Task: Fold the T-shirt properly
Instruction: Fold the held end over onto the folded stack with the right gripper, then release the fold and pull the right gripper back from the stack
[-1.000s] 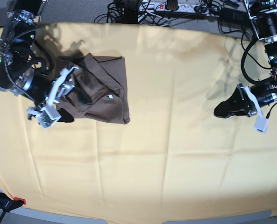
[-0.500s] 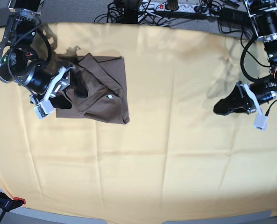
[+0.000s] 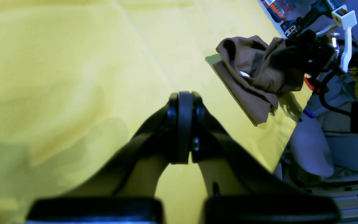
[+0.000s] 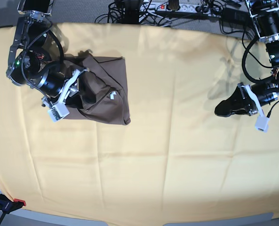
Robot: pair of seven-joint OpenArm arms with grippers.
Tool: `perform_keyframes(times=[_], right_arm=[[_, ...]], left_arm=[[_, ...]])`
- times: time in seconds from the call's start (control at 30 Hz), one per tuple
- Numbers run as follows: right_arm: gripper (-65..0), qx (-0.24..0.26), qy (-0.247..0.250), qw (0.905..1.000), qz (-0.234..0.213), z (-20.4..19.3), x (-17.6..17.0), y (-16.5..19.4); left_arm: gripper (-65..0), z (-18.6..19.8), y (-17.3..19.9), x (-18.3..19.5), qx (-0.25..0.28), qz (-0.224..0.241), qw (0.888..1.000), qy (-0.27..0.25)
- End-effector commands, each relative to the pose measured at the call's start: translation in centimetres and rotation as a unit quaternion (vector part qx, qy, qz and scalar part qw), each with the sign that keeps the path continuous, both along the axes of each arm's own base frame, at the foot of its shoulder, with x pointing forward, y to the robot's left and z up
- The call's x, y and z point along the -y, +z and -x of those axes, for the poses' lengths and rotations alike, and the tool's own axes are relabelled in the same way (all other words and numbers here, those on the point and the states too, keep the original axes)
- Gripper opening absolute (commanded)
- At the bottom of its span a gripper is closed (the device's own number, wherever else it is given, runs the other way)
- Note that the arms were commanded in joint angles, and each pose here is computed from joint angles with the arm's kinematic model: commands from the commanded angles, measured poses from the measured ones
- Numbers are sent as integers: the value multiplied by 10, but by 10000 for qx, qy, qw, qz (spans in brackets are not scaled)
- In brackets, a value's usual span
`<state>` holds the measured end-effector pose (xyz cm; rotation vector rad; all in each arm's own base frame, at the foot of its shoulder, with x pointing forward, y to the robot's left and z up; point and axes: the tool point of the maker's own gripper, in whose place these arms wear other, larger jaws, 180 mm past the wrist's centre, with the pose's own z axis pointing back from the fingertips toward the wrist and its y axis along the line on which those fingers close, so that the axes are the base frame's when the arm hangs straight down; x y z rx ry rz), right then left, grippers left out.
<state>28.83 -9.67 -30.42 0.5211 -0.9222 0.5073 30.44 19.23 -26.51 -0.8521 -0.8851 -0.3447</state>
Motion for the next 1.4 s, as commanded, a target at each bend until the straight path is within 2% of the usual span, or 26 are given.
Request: perform_keyframes(times=[0.0, 0.03, 0.07, 0.2, 0.4, 0.53, 0.73, 0.97, 1.0, 1.03, 1.13, 1.17, 1.3, 1.37], right_arm=[[-546, 263, -6, 9996, -97, -7, 1, 14], [-615, 272, -6, 9996, -98, -7, 1, 15], [-650, 292, 1, 9995, -126, -8, 0, 16], [-650, 358, 157, 9981, -482, -5, -10, 30], [-650, 81, 810, 9897, -1177, 19, -35, 47], [-650, -53, 1033, 9858, -1320, 29, -51, 44], [-650, -354, 1809, 9737, -1337, 54, -95, 35], [-650, -571, 2312, 9677, -826, 73, -121, 14], [-637, -585, 2351, 9670, -793, 75, -123, 12], [-567, -593, 2381, 9663, -781, 76, -124, 11], [-277, -572, 2407, 9652, -850, 77, -126, 15], [-219, -535, 2418, 9649, -869, 76, -126, 17], [-222, -31, 2466, 9657, -808, 65, -127, 43], [-286, 292, 2379, 9680, -744, 55, -121, 59]], left_arm=[[-650, -6, 18, -2, 297, 75, 9995, 6], [-650, -6, 19, -2, 299, 76, 9995, 6], [-650, -6, 19, -2, 301, 78, 9995, 6], [-650, -6, 18, -2, 296, 75, 9995, 6], [-650, -6, 19, -2, 299, 76, 9995, 6], [-650, -6, 19, -2, 303, 81, 9995, 7], [-650, -6, 18, -2, 297, 76, 9995, 6], [-650, -6, 19, -2, 301, 81, 9995, 5], [-650, -6, 19, -2, 304, 87, 9995, 4], [-650, -6, 19, -2, 306, 92, 9995, 3], [-650, -6, 20, -2, 318, 111, 9994, -1], [-650, -6, 20, -2, 318, 105, 9994, 0], [-650, -6, 20, -4, 313, 68, 9995, 0], [-650, -6, 20, -4, 302, 55, 9995, -11]])
